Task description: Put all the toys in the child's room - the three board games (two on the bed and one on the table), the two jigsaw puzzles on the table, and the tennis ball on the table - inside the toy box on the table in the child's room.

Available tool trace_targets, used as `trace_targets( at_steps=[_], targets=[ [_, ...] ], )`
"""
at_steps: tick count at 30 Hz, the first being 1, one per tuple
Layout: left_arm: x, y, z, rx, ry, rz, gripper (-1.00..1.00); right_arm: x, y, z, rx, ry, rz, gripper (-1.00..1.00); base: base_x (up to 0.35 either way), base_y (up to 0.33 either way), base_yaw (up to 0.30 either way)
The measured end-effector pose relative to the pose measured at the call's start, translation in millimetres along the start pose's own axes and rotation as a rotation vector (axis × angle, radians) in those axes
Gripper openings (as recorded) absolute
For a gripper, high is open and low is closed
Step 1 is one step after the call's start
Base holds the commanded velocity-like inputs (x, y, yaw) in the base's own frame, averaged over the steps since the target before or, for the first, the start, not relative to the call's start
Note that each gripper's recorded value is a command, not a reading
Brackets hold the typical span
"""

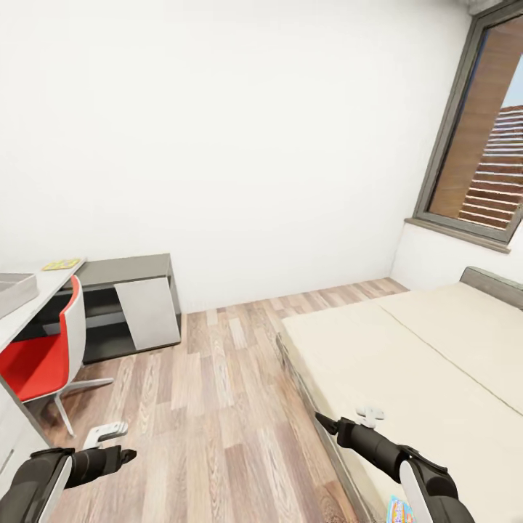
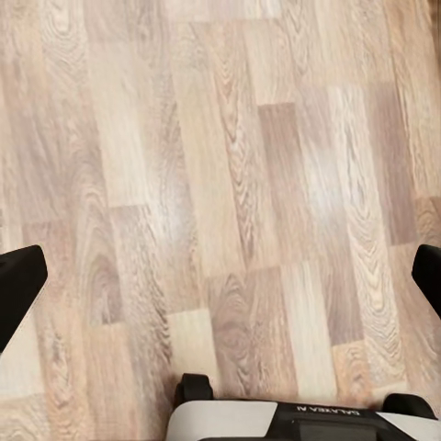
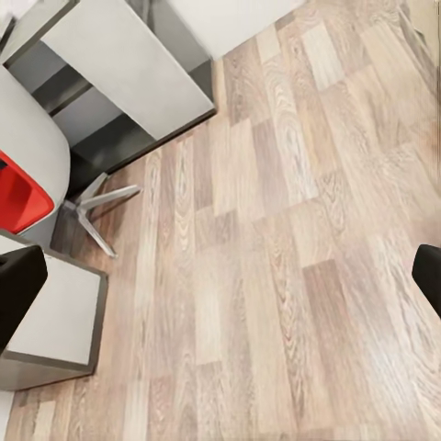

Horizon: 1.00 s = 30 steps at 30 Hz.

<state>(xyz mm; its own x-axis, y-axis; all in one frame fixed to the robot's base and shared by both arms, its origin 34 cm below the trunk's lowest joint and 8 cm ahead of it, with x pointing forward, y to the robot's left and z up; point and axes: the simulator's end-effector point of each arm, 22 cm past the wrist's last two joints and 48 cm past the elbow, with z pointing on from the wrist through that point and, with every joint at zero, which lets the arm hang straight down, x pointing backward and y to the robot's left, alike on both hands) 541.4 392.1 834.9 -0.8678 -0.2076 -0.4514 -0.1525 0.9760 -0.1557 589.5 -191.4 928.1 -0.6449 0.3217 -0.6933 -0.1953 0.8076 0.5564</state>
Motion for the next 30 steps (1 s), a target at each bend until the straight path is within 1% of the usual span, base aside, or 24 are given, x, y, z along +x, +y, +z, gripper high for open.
trace_targets(
  at_steps=[8,20,25,30],
  targets=[
    [-2.0,-0.5,-2.1,0.001,-0.006,0.001,1.0,-2.4,1.7,-1.3,-0.002,-0.005,-0.003,1.0,0.085,0.274,-0.253],
    [-5.0,-1.5,-4.9,0.003,-0.015,0.002,1.0,-5.6,4.1,-2.8,-0.005,-0.012,-0.008,1.0,0.207,0.226,-0.253],
    [-6.2,-2.4,-5.8,0.006,-0.019,0.002,1.0,-7.0,4.9,-3.4,-0.006,-0.015,-0.01,1.0,0.174,0.115,-0.226],
    [-6.8,-2.5,-6.3,0.007,-0.02,0.002,1.0,-7.8,5.3,-3.6,-0.006,-0.016,-0.012,1.0,0.108,0.032,-0.084]
  ],
)
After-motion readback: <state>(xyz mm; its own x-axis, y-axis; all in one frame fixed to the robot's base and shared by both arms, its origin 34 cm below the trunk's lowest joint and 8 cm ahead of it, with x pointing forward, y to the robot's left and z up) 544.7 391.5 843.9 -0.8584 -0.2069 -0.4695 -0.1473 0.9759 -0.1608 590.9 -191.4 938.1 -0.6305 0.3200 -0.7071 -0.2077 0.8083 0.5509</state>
